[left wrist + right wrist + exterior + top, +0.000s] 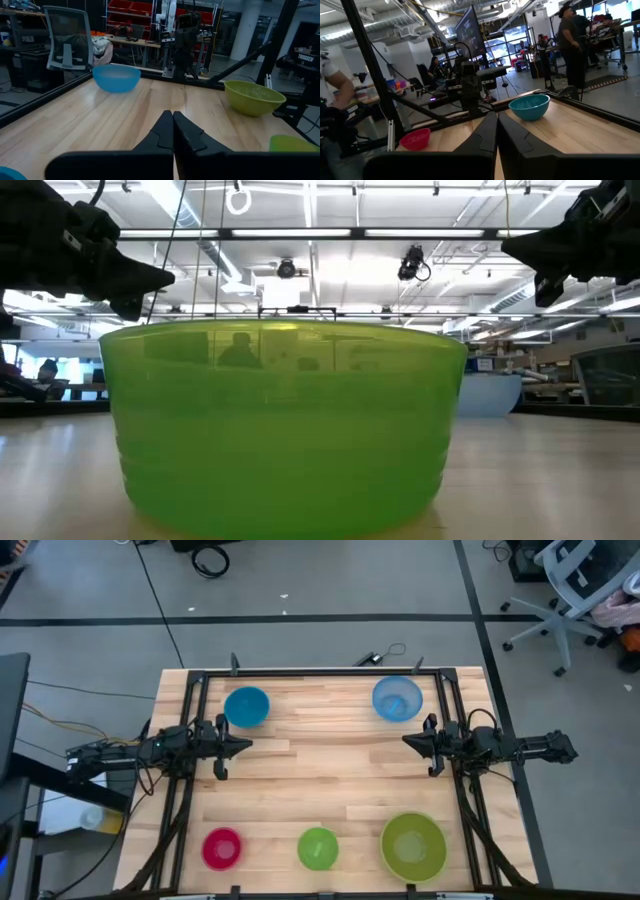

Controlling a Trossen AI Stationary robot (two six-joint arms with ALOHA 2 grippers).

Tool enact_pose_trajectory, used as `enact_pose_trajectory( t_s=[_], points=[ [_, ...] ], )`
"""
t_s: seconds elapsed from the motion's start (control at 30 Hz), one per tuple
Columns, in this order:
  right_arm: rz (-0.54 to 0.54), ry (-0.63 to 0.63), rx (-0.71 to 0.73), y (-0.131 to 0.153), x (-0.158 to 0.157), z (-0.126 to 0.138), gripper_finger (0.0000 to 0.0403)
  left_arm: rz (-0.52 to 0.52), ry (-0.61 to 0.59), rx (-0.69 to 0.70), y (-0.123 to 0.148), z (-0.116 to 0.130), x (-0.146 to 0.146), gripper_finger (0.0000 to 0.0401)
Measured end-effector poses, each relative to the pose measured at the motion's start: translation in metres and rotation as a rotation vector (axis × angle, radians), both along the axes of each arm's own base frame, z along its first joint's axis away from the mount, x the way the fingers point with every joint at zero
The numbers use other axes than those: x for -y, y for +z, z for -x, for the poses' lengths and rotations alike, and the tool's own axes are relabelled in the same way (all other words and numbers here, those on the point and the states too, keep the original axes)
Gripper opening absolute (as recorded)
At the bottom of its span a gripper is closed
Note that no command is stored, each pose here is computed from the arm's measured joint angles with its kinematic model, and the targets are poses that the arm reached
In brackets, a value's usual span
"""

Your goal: Nest bowls inside each other

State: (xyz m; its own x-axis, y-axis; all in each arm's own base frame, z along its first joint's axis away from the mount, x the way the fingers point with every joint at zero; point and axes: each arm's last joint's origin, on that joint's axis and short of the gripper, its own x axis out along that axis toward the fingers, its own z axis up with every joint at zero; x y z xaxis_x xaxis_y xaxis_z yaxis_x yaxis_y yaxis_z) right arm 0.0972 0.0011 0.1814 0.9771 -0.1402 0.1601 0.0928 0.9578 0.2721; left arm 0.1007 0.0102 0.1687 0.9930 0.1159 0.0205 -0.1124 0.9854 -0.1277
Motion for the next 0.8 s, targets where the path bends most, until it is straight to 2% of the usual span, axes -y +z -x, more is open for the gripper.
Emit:
enact_pose_trajectory(
  t_s=[0.8],
  points=[
    [0.000,0.000,0.000,-0.0001,0.0000,0.0000,0.0018,-0.020,0.019,-0.016,-0.0013,0.0001,-0.0006,0.0000]
  ],
)
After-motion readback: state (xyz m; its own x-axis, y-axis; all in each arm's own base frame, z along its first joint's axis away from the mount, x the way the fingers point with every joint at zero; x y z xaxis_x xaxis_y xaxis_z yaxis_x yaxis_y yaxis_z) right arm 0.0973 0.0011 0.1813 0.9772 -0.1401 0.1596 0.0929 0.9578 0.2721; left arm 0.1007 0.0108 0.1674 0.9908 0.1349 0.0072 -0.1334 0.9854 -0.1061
